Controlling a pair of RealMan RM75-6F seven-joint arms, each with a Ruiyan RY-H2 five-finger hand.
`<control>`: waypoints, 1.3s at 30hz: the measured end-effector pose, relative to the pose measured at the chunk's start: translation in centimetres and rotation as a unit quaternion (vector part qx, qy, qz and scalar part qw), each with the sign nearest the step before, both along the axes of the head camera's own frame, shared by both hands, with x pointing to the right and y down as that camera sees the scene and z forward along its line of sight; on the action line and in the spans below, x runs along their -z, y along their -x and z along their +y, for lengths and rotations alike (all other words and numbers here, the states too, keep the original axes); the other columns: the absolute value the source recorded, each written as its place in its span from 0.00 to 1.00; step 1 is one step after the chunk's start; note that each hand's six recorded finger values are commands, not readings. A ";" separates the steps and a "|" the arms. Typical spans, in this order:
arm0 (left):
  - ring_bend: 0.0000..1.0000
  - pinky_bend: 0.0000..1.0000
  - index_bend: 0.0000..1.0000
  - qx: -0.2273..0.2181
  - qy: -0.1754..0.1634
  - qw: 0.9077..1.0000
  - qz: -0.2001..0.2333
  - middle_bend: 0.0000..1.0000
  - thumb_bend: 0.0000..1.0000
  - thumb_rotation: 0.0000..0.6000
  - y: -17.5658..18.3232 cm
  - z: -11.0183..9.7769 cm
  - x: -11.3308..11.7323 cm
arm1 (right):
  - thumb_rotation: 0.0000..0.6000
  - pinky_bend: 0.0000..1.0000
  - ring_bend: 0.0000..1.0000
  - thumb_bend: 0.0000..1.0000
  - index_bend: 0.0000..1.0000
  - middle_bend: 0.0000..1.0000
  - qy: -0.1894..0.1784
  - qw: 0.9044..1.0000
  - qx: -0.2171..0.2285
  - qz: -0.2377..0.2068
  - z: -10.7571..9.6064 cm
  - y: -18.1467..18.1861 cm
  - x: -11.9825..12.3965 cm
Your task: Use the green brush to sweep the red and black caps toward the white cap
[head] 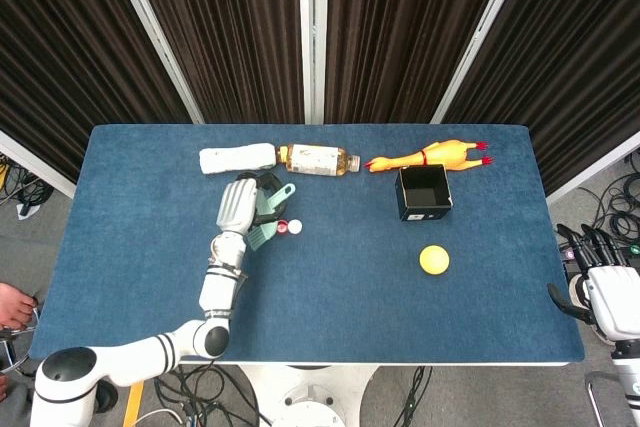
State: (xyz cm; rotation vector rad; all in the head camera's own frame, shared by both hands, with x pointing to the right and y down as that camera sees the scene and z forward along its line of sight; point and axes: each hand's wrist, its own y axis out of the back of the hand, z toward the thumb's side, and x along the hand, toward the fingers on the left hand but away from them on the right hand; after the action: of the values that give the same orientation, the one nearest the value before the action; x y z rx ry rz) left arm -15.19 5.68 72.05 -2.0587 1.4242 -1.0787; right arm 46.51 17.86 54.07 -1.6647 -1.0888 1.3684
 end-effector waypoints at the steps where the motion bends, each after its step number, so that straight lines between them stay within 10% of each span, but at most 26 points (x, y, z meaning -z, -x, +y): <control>1: 0.43 0.26 0.54 0.000 0.000 1.000 -0.001 0.62 0.42 1.00 0.3 0.3 0.1 | 1.00 0.02 0.00 0.24 0.03 0.16 0.001 1.000 0.002 -0.001 0.0 0.1 -0.1; 13: 0.43 0.26 0.54 0.010 0.023 0.999 -0.037 0.62 0.42 1.00 5.6 6.0 -0.1 | 1.00 0.02 0.00 0.24 0.03 0.16 0.003 1.000 0.013 -0.007 -0.3 0.6 -0.4; 39: 0.43 0.34 0.54 0.035 0.019 0.998 0.041 0.62 0.42 1.00 -0.2 2.7 -3.9 | 1.00 0.02 0.00 0.24 0.03 0.16 0.001 1.000 -0.004 0.002 0.4 -0.4 0.3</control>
State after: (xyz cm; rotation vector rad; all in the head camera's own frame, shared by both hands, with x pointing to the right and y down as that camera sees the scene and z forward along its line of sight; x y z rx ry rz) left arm -14.95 8.41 75.90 -2.1172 1.5363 -1.0676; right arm 46.89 18.26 53.77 -1.6604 -1.0944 1.3781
